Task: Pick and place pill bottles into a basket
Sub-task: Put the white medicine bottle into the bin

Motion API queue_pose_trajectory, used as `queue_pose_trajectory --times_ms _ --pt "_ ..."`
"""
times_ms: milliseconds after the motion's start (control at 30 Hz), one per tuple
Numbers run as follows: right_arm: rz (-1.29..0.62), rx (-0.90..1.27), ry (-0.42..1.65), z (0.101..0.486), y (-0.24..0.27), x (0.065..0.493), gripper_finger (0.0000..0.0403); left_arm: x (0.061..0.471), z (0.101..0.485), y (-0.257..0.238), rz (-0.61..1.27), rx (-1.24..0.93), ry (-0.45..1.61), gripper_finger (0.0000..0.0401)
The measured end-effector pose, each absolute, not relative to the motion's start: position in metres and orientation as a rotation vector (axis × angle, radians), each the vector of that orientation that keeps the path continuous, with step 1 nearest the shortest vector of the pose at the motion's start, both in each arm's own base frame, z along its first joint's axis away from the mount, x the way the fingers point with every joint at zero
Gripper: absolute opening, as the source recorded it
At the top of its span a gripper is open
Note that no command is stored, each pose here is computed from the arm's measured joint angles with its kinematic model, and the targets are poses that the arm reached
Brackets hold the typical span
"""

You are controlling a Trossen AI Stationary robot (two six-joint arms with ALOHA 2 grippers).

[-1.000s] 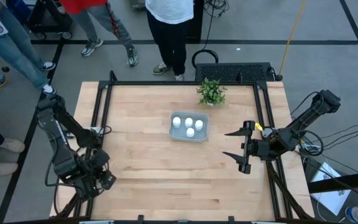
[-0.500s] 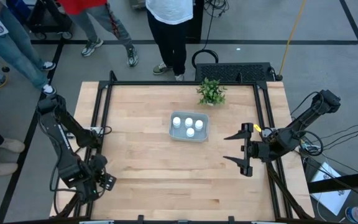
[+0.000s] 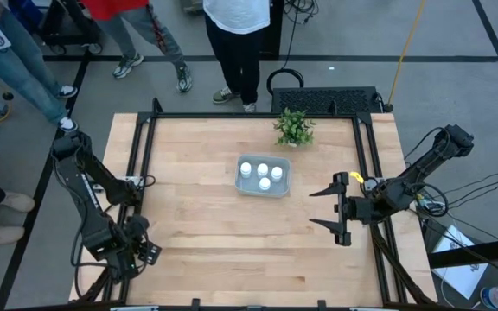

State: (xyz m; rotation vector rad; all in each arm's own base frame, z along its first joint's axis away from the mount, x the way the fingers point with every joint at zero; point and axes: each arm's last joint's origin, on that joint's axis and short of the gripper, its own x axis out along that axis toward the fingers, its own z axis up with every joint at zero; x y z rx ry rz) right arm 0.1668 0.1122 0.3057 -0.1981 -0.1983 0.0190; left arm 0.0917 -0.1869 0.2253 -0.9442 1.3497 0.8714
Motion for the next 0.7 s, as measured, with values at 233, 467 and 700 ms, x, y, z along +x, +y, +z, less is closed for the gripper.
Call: queue_pose_trajectory --times_ms 233,467,700 --pt "0.019 -0.203 -0.197 0.3056 0.1122 0.1669 0.0283 0.0942 0.2226 -0.1918 0.833 -0.945 1.354 0.0244" --pt "0.019 -0.206 -0.197 0.3056 0.1122 0.1669 0.0283 0.0914 0.2225 -0.1913 0.865 -0.939 1.398 0.0315" --pt "0.019 -0.207 -0.196 0.3055 0.1123 0.1669 0.0283 0.092 0.2226 -0.1916 0.843 -0.936 1.343 0.0348"
